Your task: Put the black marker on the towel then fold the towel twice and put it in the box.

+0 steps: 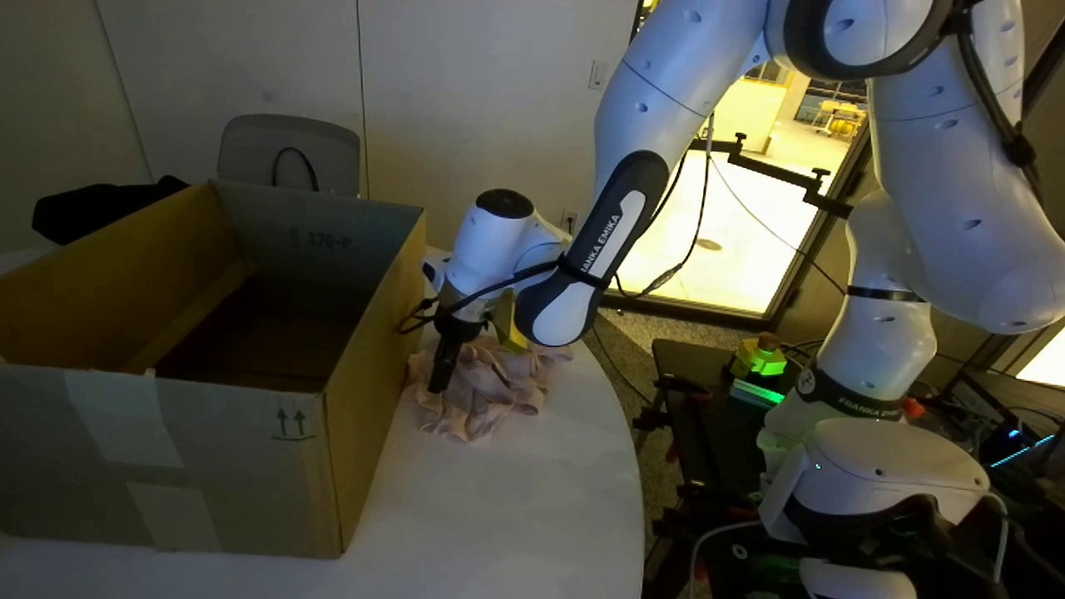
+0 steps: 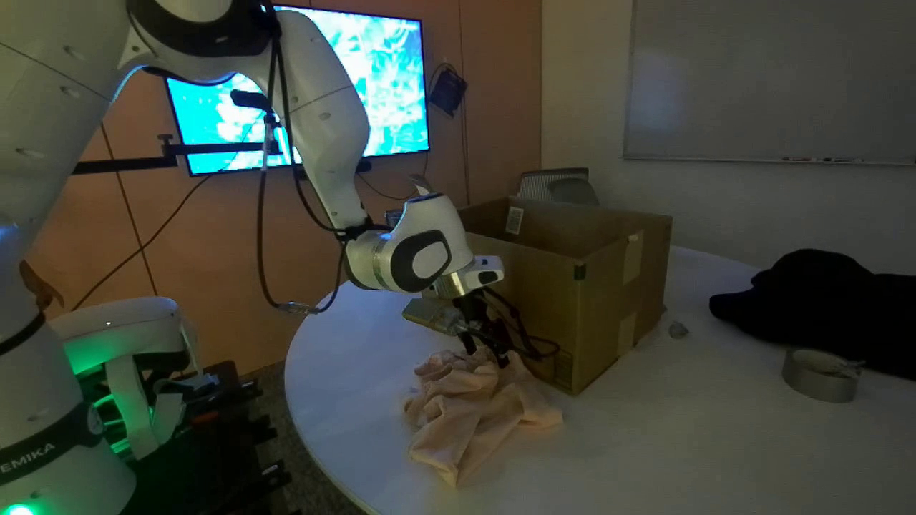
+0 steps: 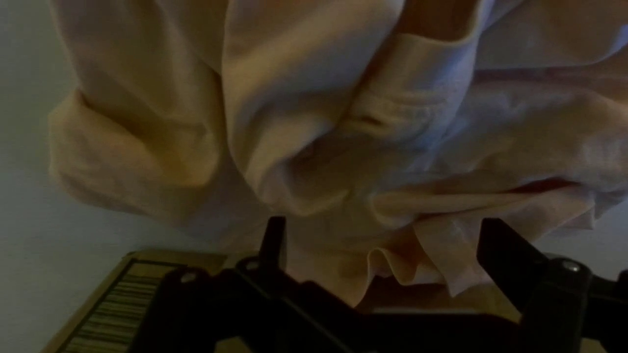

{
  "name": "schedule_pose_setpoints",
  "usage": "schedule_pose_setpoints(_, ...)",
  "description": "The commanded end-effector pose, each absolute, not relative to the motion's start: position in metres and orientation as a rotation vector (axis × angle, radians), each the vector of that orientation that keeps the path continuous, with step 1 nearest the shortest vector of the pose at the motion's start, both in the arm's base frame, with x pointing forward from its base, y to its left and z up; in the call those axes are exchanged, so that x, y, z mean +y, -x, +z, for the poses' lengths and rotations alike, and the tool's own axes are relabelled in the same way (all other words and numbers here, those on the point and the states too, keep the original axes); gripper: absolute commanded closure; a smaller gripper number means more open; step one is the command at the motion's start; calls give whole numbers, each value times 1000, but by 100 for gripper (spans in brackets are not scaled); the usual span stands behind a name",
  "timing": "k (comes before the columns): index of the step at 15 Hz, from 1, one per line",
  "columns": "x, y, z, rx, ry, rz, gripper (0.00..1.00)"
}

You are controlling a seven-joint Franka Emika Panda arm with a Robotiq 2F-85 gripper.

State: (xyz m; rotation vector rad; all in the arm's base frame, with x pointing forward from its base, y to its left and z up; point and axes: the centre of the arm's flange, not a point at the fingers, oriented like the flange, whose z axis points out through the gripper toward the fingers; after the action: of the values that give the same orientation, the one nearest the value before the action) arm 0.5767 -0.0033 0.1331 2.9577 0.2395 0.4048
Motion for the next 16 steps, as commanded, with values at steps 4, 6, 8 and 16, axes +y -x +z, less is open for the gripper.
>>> schedule_pose_setpoints(4, -23, -596, 107, 230, -2980, 422, 0)
schedule_pose_setpoints(6, -26, -598, 100, 234, -2985, 415, 0)
schedule_pose_setpoints(8, -28, -601, 97, 237, -2991, 408, 0)
schedule_pose_setpoints(16, -34, -589, 107, 284, -2980, 351, 64)
